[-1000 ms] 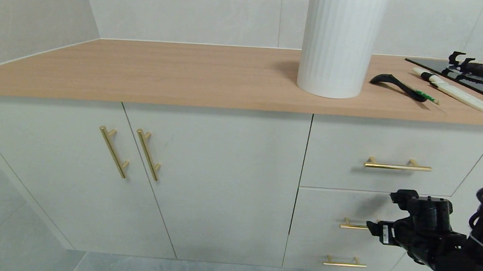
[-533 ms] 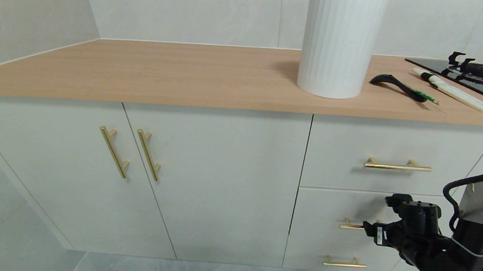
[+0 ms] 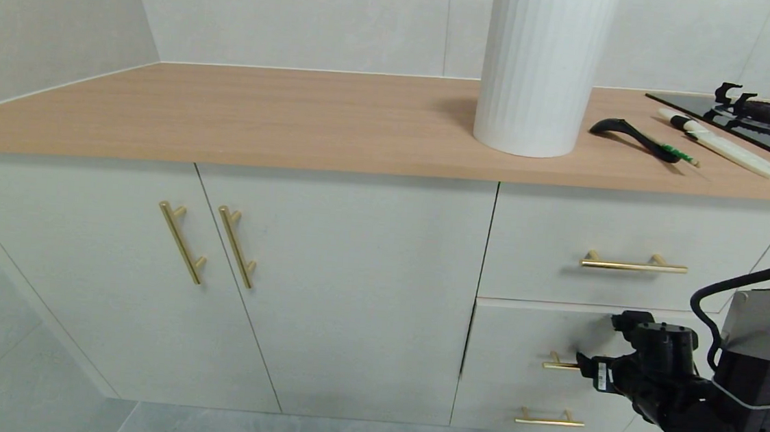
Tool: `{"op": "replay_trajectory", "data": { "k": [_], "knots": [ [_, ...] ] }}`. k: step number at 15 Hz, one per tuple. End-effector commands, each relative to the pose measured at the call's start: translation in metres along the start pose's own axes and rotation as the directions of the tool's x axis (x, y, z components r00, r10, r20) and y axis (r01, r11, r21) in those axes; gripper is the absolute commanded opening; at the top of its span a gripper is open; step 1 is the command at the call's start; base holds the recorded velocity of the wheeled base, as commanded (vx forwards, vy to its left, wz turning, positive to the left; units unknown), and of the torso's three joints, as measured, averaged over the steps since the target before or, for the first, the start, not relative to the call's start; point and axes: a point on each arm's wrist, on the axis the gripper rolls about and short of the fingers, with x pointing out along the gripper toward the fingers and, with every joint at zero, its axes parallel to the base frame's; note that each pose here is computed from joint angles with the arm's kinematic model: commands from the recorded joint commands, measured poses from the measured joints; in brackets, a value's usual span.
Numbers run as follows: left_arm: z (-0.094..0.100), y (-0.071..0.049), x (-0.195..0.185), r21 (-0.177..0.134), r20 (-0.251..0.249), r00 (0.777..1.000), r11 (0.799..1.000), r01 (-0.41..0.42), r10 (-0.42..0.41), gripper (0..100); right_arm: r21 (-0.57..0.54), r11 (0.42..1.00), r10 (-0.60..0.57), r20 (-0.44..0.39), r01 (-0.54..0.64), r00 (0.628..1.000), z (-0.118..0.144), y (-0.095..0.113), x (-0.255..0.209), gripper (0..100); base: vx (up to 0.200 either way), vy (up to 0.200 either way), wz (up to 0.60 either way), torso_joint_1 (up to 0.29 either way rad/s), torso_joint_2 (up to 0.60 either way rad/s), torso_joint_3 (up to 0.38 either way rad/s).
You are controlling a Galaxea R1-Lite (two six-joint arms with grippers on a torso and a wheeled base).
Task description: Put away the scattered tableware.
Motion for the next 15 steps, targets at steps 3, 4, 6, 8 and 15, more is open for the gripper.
{"op": "replay_trajectory", "data": {
  "k": [3,4,6,8,15],
  "knots": [
    [0.000,0.000,0.000,0.000,-0.003,1.000,1.000,-0.001,0.001,100,-0.017,1.000,0.019,-0.013,-0.019,1.000,0.002,-0.004,-0.024,100,0.000,0.000,0.00,0.000,0.00,0.000],
    [0.000,0.000,0.000,0.000,-0.003,1.000,1.000,-0.001,0.001,100,-0.035,0.998,0.047,-0.019,-0.047,0.999,0.005,-0.002,-0.036,100,0.000,0.000,0.00,0.000,0.00,0.000],
    [0.000,0.000,0.000,0.000,-0.001,1.000,1.000,-0.001,0.001,100,-0.110,0.985,0.123,-0.073,-0.130,0.990,0.029,-0.004,-0.094,100,0.000,0.000,0.00,0.000,0.00,0.000],
    [0.000,0.000,0.000,-0.002,-0.003,1.000,1.000,-0.001,0.001,100,-0.130,0.969,0.199,-0.091,-0.210,0.976,0.054,-0.009,-0.148,100,0.000,0.000,0.00,0.000,0.00,0.000],
    [0.000,0.000,0.000,0.000,-0.001,1.000,1.000,-0.001,0.001,100,-0.090,0.945,0.313,-0.041,-0.315,0.949,0.097,-0.018,-0.217,100,0.000,0.000,0.00,0.000,0.00,0.000]
  ]
}}
